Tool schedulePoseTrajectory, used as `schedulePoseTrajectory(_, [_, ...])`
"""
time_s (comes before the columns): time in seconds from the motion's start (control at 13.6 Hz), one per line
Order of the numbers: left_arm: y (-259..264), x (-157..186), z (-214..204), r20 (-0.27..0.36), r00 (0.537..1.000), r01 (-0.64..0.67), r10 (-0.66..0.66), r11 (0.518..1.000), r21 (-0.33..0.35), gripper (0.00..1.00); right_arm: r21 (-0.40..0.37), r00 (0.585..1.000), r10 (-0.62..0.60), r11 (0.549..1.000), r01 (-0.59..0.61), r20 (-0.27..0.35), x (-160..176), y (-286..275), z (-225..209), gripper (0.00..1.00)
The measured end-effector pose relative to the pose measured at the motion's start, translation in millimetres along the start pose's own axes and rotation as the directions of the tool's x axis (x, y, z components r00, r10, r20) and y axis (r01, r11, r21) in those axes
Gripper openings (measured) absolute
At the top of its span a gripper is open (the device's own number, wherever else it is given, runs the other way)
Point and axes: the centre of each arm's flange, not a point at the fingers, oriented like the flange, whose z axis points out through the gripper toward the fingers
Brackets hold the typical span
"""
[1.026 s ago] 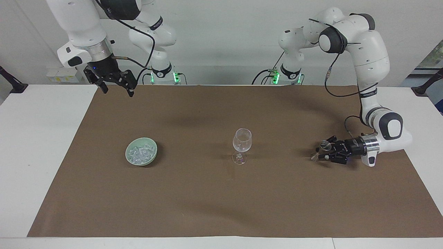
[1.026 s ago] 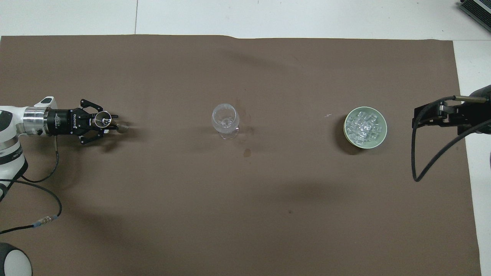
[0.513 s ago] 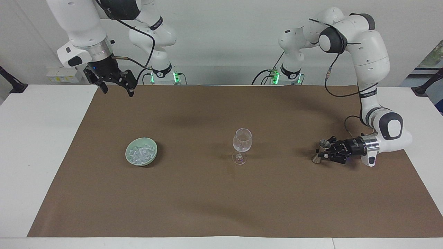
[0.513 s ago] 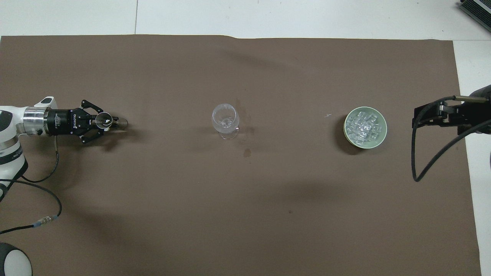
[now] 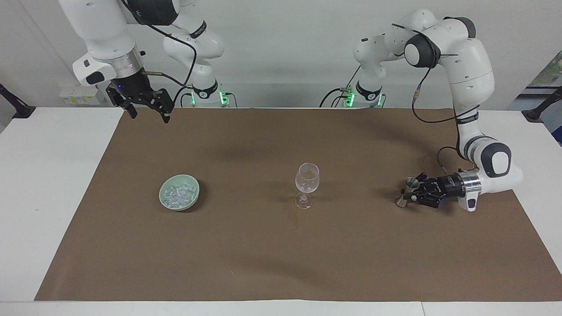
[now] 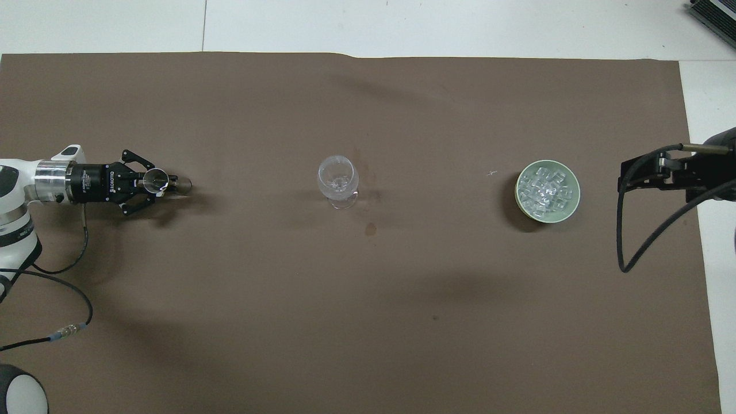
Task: Pour wine and add ice with both arms
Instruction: 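Close the left gripper on the silver bottle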
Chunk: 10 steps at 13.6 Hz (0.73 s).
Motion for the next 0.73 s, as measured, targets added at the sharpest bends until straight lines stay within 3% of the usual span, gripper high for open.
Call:
schedulePoseTrajectory(0.29, [2.2, -6.7, -0.8, 0.013, 0.997, 0.074, -0.074, 0.997, 0.007, 0.21, 0.0, 1.0, 0.0, 1.0, 0.0, 0.0, 0.0, -0.2, 0.0, 1.0])
schedulePoseTrajectory(0.73, [7.6, -29.3, -0.6, 0.046, 0.997, 0.055, -0.056, 0.998, 0.029, 0.21, 0.0, 1.0, -0.002, 1.0, 0.002, 0.0, -0.1, -0.7, 0.0, 1.0])
